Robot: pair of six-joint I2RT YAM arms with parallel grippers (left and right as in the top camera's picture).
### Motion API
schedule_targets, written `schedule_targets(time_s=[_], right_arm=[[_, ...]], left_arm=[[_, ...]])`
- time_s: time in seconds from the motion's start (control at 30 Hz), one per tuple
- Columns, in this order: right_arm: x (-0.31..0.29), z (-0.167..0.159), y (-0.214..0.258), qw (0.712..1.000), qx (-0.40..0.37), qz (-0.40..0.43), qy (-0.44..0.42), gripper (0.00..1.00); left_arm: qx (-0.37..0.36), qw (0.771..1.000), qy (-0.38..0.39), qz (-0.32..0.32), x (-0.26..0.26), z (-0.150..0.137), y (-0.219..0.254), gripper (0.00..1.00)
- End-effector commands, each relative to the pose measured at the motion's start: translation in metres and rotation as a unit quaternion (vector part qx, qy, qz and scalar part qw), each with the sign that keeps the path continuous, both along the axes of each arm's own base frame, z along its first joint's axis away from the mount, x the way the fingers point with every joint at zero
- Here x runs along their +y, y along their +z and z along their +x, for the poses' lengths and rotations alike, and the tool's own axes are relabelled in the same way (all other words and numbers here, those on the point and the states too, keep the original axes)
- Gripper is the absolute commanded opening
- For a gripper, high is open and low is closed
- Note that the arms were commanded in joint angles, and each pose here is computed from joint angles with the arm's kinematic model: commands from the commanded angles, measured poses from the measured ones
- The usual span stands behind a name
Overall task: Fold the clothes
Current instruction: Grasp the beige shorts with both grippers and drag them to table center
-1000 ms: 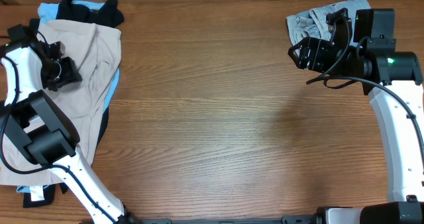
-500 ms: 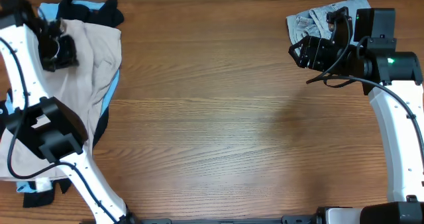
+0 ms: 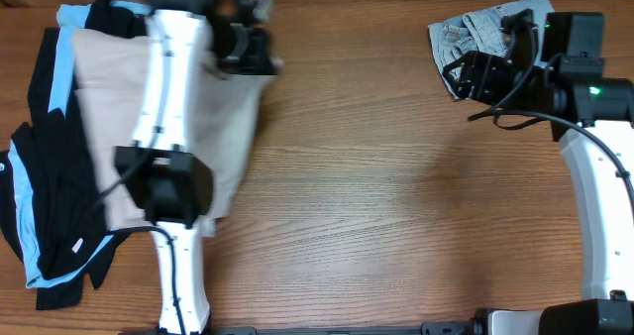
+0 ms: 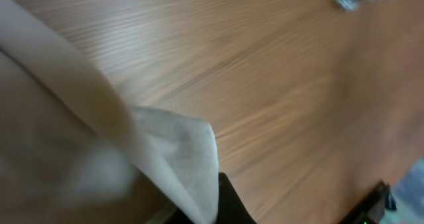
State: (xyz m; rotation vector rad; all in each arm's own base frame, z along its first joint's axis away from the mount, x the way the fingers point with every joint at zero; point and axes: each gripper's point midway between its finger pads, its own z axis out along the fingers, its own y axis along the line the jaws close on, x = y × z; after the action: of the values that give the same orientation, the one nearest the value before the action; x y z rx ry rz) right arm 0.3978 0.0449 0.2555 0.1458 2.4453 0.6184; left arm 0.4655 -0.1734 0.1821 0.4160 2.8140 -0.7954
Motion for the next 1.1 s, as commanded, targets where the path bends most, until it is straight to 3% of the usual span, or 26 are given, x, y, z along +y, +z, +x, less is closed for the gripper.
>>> schedule_targets(time_s=[0.0, 0.07, 0.1, 0.17, 0.2, 0.4, 0.57, 0.83, 1.07], right_arm=[[-0.022, 0.004, 0.009, 1.000, -0.012, 0.000, -0.027, 0.77], [-0.038, 0.003, 0.009, 0.999, -0.010, 0.000, -0.047, 0.80], [-0.048, 0.003, 0.010, 0.998, -0.010, 0.001, -0.059, 0.81], [-0.064, 0.001, 0.013, 0.997, -0.013, 0.012, -0.076, 0.83], [-0.072, 0.000, 0.016, 0.996, -0.017, 0.021, -0.083, 0.84], [-0.101, -0.005, 0.033, 0.991, -0.047, 0.081, -0.095, 0.84], [-0.090, -0.007, 0.031, 0.993, -0.044, 0.079, -0.074, 0.80], [0.032, 0.005, 0.019, 0.999, -0.027, 0.027, 0.027, 0.80], [0.175, 0.013, -0.015, 0.998, -0.023, -0.005, 0.052, 0.83]], left_arm=[[-0.016, 0.996, -0.068, -0.048, -0.087, -0.030, 0.024, 0.09], [-0.036, 0.994, -0.100, -0.040, -0.123, -0.042, 0.023, 0.25], [-0.045, 0.993, -0.108, -0.032, -0.138, -0.046, 0.020, 0.40], [-0.064, 0.991, -0.115, -0.016, -0.159, -0.051, 0.019, 0.85], [-0.075, 0.991, -0.113, -0.008, -0.165, -0.051, 0.018, 1.00], [-0.103, 0.992, -0.069, -0.023, -0.157, -0.029, 0.041, 1.00], [-0.124, 0.992, 0.004, -0.025, -0.085, 0.000, 0.082, 1.00], [-0.127, 0.981, 0.149, 0.006, 0.081, 0.034, 0.103, 1.00], [-0.116, 0.965, 0.232, 0.031, 0.189, 0.036, 0.095, 1.00]])
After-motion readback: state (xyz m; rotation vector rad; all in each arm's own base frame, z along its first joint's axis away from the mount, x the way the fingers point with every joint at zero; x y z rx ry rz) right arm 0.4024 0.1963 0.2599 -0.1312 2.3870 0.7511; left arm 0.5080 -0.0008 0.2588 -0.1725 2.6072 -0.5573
